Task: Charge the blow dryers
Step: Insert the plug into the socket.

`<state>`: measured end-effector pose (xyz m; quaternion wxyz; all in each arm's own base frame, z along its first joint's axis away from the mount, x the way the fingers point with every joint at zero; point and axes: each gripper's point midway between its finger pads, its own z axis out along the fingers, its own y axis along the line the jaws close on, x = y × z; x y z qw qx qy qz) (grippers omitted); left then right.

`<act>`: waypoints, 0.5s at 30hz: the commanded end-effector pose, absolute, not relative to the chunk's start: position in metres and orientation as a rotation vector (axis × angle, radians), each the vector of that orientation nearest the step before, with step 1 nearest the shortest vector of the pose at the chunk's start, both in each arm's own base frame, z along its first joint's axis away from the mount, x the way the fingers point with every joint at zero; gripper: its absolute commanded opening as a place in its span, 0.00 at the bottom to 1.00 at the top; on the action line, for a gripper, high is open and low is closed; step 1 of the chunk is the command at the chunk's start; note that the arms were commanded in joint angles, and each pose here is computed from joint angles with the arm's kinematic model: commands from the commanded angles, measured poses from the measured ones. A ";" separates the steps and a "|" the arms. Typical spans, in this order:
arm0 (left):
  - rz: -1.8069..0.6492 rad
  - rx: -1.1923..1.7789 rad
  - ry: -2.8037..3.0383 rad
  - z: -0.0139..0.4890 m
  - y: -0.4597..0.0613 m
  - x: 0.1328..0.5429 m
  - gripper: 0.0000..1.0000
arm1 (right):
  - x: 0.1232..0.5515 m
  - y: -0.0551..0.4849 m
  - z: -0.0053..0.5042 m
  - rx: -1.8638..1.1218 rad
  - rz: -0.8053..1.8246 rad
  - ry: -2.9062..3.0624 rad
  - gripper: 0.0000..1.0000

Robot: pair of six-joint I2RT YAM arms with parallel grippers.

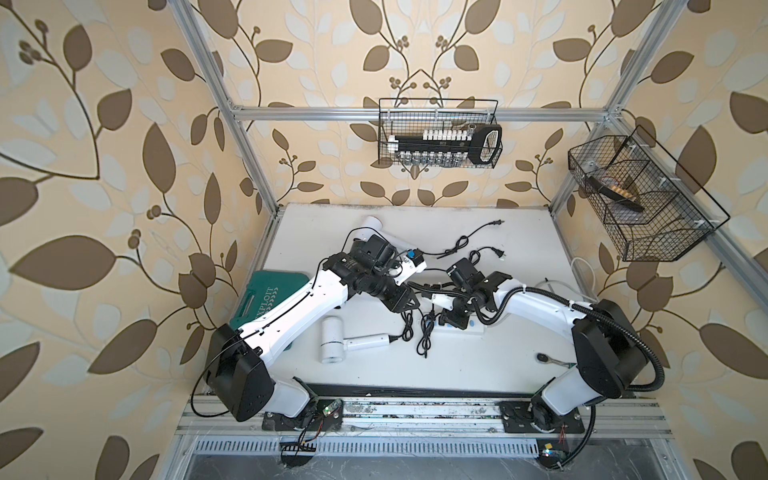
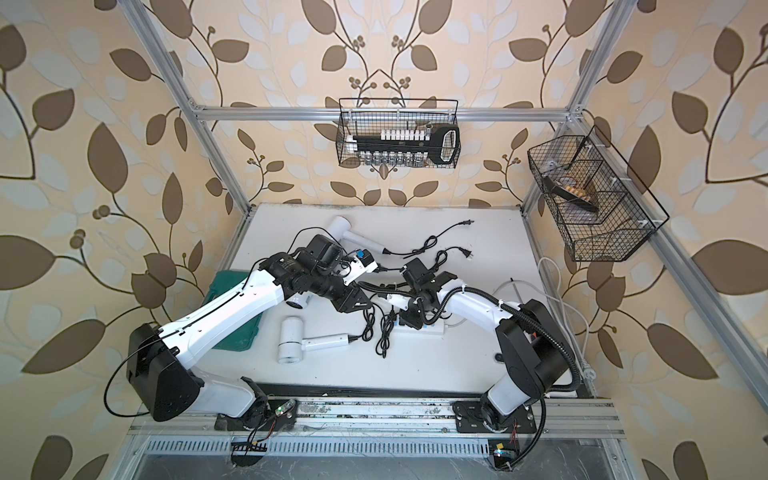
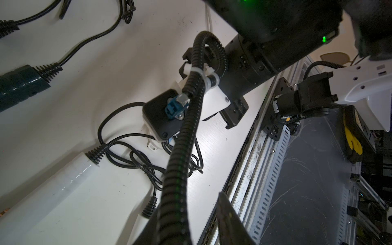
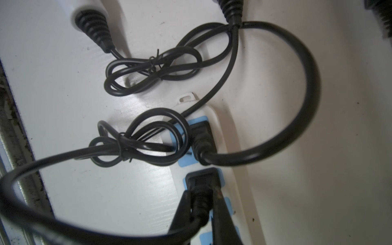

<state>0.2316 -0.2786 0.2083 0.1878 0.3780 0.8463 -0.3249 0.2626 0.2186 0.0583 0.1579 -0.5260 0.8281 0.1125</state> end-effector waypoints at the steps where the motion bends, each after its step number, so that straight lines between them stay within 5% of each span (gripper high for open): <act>1: -0.931 1.078 2.360 0.214 -0.282 0.227 0.36 | 0.240 0.181 0.014 -1.540 0.185 2.578 0.08; 6: -0.936 1.080 2.357 0.215 -0.282 0.227 0.37 | 0.246 0.185 0.022 -1.493 0.192 2.539 0.33; 7: -0.936 1.080 2.359 0.215 -0.282 0.227 0.37 | 0.247 0.186 0.025 -1.484 0.191 2.531 0.85; 8: -0.936 1.080 2.359 0.215 -0.282 0.226 0.37 | 0.250 0.187 0.028 -1.465 0.186 2.523 0.98; 15: -0.933 1.080 2.357 0.215 -0.282 0.226 0.36 | 0.263 0.188 0.068 -1.354 0.174 2.418 0.98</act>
